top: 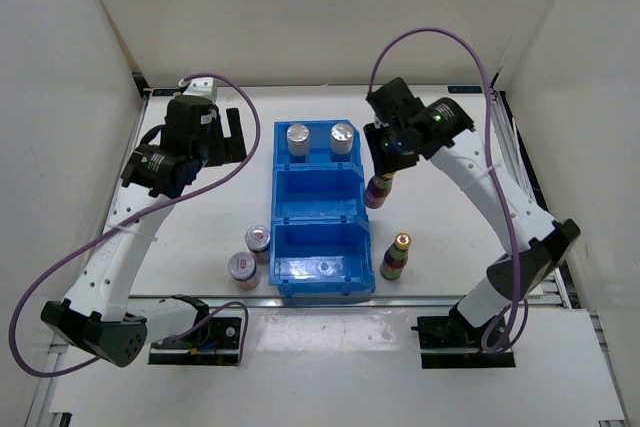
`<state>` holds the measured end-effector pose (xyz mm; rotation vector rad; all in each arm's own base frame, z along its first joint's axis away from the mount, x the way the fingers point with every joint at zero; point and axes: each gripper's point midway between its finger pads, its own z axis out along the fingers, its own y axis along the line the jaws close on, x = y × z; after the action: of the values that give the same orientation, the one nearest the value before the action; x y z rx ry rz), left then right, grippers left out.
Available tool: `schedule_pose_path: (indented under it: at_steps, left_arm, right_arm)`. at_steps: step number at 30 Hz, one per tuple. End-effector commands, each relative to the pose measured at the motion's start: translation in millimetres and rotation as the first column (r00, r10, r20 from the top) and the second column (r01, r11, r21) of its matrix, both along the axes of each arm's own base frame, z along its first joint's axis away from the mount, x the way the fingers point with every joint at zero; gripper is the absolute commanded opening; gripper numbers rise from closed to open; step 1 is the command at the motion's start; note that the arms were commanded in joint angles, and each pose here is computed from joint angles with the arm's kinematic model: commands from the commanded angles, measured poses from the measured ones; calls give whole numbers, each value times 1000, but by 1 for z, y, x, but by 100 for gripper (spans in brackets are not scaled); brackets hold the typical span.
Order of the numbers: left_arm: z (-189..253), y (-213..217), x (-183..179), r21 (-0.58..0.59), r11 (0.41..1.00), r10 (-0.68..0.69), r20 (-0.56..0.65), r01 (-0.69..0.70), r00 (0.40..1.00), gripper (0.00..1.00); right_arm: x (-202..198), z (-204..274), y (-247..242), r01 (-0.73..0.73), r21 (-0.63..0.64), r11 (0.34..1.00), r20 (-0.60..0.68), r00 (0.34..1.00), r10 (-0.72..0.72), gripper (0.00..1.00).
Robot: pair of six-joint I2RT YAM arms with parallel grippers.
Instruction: Organize the condiment bottles
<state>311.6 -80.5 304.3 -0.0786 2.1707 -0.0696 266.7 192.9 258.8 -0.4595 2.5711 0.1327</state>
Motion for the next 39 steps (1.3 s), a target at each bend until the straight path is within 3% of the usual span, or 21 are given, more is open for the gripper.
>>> schedule_pose_path:
  at_steps: [1, 15, 27, 37, 38, 39]
  left_arm:
    - [10, 10, -7, 16, 1000, 21, 35, -21, 999, 100]
    - [10, 19, -15, 37, 998, 40, 49, -42, 998, 100]
    - [1, 22, -17, 58, 997, 42, 33, -44, 999, 100]
    - [-4, 23, -20, 62, 997, 42, 23, -44, 999, 100]
    - [-4, 23, -20, 62, 997, 42, 23, -44, 999, 100]
    - [-4, 24, -20, 69, 997, 37, 23, -39, 999, 100]
  right_arm:
    - [10, 16, 16, -28, -7, 1000, 53, 998, 28, 0]
    - [49, -31, 66, -101, -19, 995, -8, 995, 101, 0]
    - [64, -19, 98, -159, 35, 987, 32, 987, 158, 0]
    - [60, -70, 100, -176, -35, 984, -68, 983, 173, 0]
    - [62, -69, 102, -176, -30, 984, -59, 983, 174, 1]
    - [61, -73, 101, -176, -36, 984, -69, 982, 173, 14]
